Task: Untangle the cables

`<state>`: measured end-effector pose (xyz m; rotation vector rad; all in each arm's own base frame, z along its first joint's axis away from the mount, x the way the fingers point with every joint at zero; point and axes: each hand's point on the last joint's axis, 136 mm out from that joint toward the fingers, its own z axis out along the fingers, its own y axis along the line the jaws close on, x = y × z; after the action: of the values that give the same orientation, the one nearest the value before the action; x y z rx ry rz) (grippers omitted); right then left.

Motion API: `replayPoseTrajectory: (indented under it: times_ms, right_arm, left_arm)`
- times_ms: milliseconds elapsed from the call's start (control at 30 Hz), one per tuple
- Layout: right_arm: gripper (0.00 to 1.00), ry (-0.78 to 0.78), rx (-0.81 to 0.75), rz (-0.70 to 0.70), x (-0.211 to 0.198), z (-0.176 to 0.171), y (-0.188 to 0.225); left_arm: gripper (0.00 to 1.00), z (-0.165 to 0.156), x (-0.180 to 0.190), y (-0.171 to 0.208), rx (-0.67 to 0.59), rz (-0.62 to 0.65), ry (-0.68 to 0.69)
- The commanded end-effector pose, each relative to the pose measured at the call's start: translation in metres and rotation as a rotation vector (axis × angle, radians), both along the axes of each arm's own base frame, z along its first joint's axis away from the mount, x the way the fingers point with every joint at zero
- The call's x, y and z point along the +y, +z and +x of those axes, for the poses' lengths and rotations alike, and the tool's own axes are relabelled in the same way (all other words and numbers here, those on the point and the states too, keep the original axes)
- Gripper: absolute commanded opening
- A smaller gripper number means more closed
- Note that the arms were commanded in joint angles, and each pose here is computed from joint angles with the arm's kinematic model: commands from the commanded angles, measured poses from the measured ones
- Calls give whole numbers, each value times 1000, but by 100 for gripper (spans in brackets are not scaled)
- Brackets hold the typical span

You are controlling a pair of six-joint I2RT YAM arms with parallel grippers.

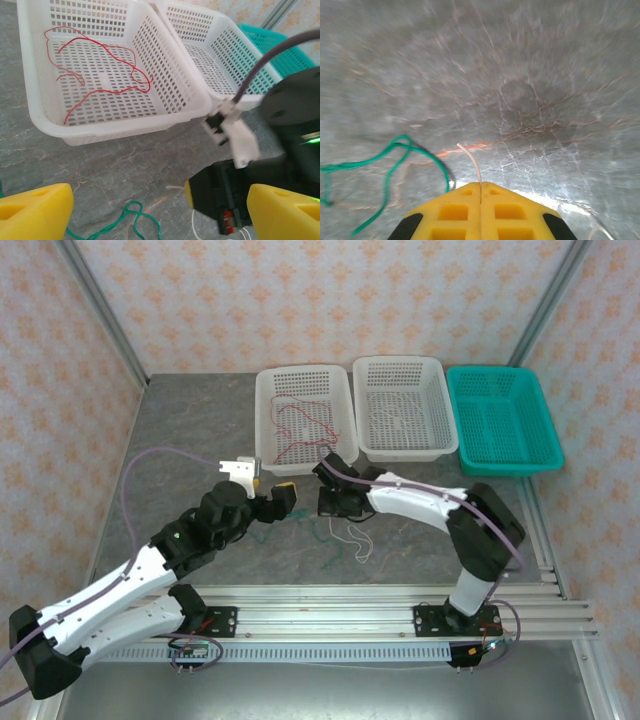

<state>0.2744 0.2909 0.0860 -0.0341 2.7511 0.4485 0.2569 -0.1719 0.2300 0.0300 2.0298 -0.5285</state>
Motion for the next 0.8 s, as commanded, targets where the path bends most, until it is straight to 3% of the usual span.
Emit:
replayPoseTrajectory:
  times_ms: [0,167,267,333,467,633,767]
  right_arm:
    - [0,-38,-132,27,-19,12,52]
    - [0,-69,-250,240,-26,19,124]
    - [0,-19,-342,410,-19,15,175]
    - [0,-18,-400,449,-23,14,205]
    - [0,-66,-530,462,-43,17,259]
    - [0,-62,-646,565,-50,12,319]
    - [0,-38,-660,611,-47,7,338]
  left_arm:
    - [90,0,-1,-1,-19,4,-11]
    - [90,-3,-39,14,-55,-99,-183]
    - [85,-6,-81,43,-92,-196,-368]
    - [82,0,-104,62,-107,-233,-440]
    - [83,38,-113,49,-110,-164,-340]
    - [85,63,-156,35,-125,-138,-435]
    - [89,88,-166,45,-167,-140,-390]
